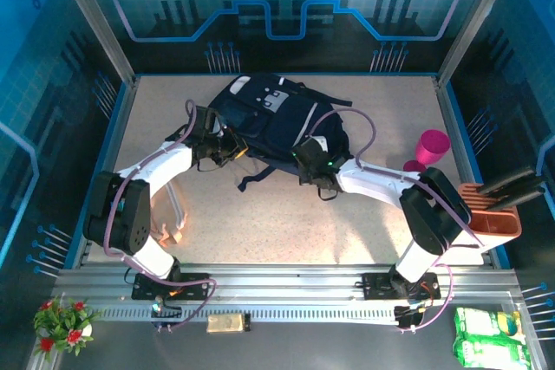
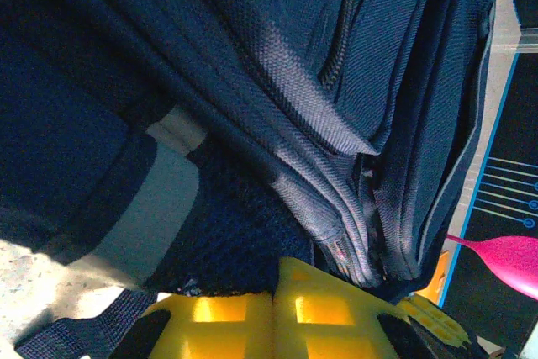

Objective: Pack the student bag
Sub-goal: Zip the student bag at the top-center of the table.

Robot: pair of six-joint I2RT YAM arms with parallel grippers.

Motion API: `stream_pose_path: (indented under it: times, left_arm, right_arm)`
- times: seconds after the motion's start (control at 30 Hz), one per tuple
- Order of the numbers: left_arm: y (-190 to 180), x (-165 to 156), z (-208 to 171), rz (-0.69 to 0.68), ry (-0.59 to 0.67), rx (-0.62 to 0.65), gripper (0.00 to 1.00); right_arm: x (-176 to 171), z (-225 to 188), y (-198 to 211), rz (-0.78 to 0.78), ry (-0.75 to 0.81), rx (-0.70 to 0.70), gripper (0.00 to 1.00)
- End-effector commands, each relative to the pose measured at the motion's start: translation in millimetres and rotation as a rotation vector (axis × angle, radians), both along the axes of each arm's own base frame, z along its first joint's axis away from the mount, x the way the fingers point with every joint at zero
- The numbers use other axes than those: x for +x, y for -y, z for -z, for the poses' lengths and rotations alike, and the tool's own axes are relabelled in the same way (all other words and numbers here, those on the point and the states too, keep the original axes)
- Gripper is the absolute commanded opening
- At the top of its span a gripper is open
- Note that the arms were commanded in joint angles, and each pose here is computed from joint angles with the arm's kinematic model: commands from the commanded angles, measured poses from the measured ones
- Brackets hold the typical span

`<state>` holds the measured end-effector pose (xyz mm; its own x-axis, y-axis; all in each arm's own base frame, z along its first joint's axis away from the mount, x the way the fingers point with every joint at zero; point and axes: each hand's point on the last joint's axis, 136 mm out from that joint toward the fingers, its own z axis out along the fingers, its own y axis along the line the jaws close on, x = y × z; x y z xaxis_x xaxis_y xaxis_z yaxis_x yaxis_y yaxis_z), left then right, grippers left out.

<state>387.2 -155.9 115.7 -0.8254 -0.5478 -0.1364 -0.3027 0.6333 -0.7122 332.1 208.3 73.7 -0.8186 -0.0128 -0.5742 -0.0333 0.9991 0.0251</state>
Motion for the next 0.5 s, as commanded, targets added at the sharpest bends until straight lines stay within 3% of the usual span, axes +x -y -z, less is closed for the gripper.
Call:
stream_pose_path:
  times: [0.0,0.13,0.37,0.47]
  left_arm:
    - [-13.2,24.6,-22.6,-0.019,0.11,0.034,0.0]
    - [-9.6,32.6,-4.4,0.012,0.087,0.05,0.0]
    - [-13.4,50.7,18.6,0.015,0.048,0.096,0.01]
    - [-24.1,56.6,20.4,-0.015,0.032,0.107,0.11]
  right_arm:
    - [-0.1,-4.8,47.4,0.116,0.008,-0.034,0.01]
    - [-0.4,1.5,55.1,0.112,-0.059,0.082,0.0]
    - [-5.3,-11.2,9.1,-0.1,-0.1,0.178,0.0]
    - [-12.3,-17.7,-18.6,-0.199,-0.13,0.216,0.0]
